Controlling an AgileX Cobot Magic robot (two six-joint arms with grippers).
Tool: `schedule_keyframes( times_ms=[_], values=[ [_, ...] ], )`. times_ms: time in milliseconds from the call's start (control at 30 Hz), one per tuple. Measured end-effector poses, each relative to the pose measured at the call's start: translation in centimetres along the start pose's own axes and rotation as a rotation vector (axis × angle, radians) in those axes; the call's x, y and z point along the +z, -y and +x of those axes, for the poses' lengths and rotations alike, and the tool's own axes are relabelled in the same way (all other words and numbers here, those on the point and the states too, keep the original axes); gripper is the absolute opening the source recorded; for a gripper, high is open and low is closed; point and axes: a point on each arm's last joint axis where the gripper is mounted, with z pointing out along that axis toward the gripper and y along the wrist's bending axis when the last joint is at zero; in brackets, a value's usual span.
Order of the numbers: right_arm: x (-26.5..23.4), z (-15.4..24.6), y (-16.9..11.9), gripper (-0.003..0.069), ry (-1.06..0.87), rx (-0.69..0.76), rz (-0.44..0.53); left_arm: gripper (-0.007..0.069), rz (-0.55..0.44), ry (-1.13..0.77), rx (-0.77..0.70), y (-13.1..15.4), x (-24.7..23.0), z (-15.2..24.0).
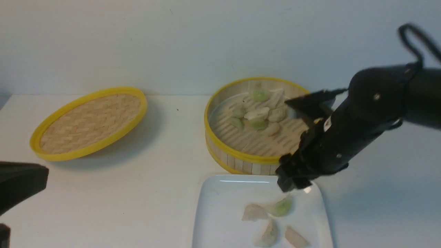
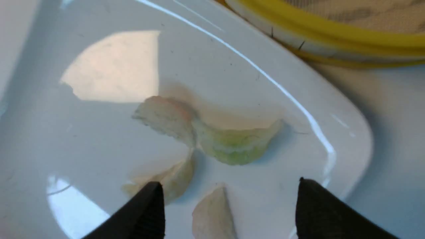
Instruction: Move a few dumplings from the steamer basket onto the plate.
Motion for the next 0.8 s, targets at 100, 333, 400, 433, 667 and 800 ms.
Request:
schedule_keyframes(
  times_ms=[100, 333, 400, 433, 667, 800],
  values=[
    [-8.9, -0.2, -0.9, 0.0430, 0.161, -0.028, 0.040, -0.0006, 0.009, 0.038, 0.006, 0.2, 0.7, -0.7],
    [-27.9, 7.6, -2.6, 0.0280, 0.734, -0.056, 0.109, -0.0006, 0.038, 0.086, 0.010, 1.1, 3.2, -2.4],
    [-30.4, 10.7, -2.8, 0.0244, 0.840, -0.047, 0.111, -0.0006, 0.047, 0.089, 0.009, 1.3, 4.0, -2.7],
    [-31.7, 13.0, -2.9, 0.0214, 0.911, -0.038, 0.110, -0.0006, 0.050, 0.089, 0.008, 1.4, 4.4, -2.9],
    [-30.7, 27.5, -2.1, 0.0011, 1.373, -0.014, 0.084, -0.0006, 0.067, 0.075, 0.006, 2.2, 8.0, -3.8],
    [-26.6, 30.6, -1.2, -0.0011, 1.543, -0.017, 0.091, -0.0006, 0.080, 0.100, 0.006, 2.6, 9.3, -4.3]
  ],
)
